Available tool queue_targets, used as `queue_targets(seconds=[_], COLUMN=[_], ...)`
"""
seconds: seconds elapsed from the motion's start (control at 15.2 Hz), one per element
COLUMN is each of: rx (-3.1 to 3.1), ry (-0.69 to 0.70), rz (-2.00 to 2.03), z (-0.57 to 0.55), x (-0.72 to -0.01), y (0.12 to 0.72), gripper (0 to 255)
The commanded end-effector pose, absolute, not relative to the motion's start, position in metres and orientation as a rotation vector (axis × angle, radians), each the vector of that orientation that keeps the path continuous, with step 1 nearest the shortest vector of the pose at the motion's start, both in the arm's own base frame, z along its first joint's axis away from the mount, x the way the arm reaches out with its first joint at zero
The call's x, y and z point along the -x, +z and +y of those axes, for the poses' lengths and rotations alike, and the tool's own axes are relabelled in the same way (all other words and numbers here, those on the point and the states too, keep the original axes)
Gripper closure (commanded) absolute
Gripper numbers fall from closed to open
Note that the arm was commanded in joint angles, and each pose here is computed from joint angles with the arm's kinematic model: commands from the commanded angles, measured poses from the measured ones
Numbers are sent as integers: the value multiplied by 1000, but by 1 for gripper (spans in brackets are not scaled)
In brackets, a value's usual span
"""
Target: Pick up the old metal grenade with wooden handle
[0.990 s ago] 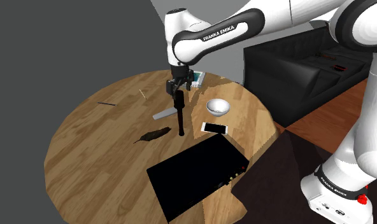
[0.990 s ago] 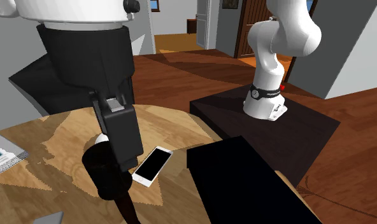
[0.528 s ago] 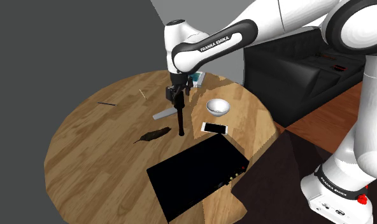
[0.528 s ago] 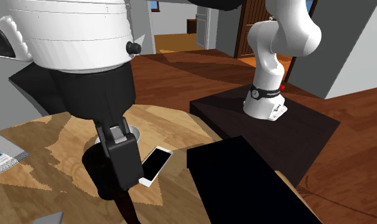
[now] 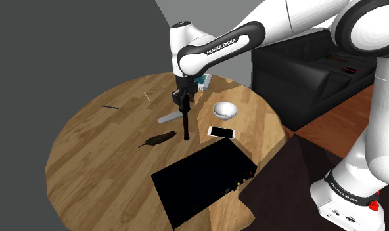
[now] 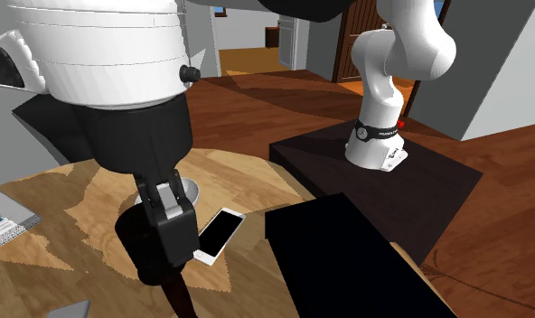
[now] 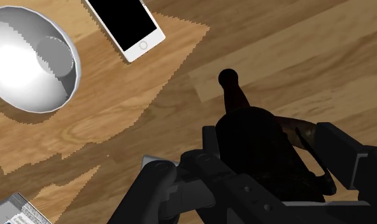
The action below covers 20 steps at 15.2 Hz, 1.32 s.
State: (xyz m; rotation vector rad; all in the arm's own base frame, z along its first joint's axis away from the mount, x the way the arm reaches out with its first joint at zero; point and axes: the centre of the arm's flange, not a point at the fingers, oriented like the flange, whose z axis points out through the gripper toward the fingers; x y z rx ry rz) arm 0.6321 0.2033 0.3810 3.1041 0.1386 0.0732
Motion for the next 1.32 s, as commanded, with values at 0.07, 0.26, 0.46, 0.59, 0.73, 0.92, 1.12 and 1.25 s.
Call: queue_targets(seconds=[0.07, 0.26, 0.46, 0.59, 0.73, 0.92, 1.12, 1.25], rx=[-3104, -3104, -3104, -3104, -3104, -3104, -3104, -3104], ry=[70, 70, 70, 70, 70, 70, 70, 70], rz=[138, 138, 138, 138, 138, 138, 138, 138], z=[203, 203, 203, 203, 203, 203, 203, 203], x=[-632, -632, -632, -632, -632, -632, -632, -632], y=[380, 390, 406, 417, 427, 443, 459, 460], gripper=[255, 255, 255, 255, 255, 255, 255, 255])
